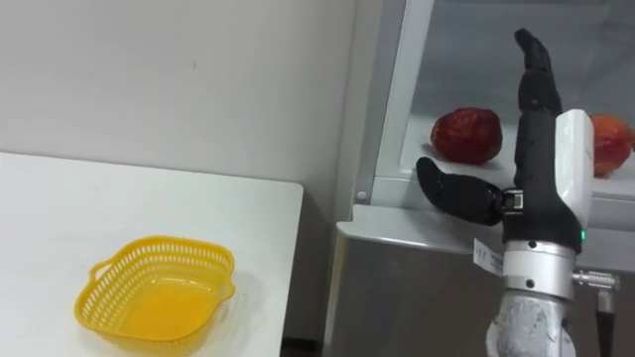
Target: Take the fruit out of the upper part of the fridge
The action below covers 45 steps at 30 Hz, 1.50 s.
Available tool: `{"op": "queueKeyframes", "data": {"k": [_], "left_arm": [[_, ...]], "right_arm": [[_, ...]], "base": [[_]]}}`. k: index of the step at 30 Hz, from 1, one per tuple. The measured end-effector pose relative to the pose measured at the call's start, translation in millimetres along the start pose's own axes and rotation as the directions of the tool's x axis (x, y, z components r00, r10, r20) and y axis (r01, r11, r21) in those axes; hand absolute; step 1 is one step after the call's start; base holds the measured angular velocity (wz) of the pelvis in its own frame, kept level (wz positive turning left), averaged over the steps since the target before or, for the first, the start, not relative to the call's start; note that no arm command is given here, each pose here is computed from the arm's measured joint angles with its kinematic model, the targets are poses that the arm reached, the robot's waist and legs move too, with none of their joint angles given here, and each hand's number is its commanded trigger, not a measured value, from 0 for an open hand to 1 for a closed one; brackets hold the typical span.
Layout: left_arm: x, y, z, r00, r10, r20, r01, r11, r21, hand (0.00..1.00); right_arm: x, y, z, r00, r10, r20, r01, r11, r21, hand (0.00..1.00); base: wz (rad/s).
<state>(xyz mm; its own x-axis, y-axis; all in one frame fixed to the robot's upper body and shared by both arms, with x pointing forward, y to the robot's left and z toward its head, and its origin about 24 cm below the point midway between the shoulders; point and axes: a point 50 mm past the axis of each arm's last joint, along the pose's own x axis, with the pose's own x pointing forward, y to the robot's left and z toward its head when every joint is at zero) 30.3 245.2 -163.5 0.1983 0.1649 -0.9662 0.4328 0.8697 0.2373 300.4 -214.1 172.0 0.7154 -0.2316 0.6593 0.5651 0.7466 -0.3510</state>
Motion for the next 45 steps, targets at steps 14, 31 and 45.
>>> {"op": "queueKeyframes", "data": {"k": [14, 31, 45], "left_arm": [[-0.3, 0.9, -2.2, 1.0, -0.026, -0.005, 0.025, 0.999, -0.027, 0.0], [-2.0, 6.1, -9.0, 1.0, 0.001, -0.016, -0.002, 0.997, -0.071, 0.0], [-4.0, 7.0, -16.2, 0.999, 0.004, -0.041, -0.007, 0.997, -0.071, 0.0]], "right_arm": [[4.4, -4.1, -5.0, 0.997, 0.074, -0.006, -0.075, 0.997, -0.019, 0.0], [15.3, -16.1, -14.4, 0.988, 0.144, -0.047, -0.145, 0.989, -0.009, 0.0], [38.8, -22.0, -22.7, 0.979, 0.172, -0.11, -0.172, 0.985, 0.005, 0.0]], "base": [[0.0], [0.0], [0.04]]}}
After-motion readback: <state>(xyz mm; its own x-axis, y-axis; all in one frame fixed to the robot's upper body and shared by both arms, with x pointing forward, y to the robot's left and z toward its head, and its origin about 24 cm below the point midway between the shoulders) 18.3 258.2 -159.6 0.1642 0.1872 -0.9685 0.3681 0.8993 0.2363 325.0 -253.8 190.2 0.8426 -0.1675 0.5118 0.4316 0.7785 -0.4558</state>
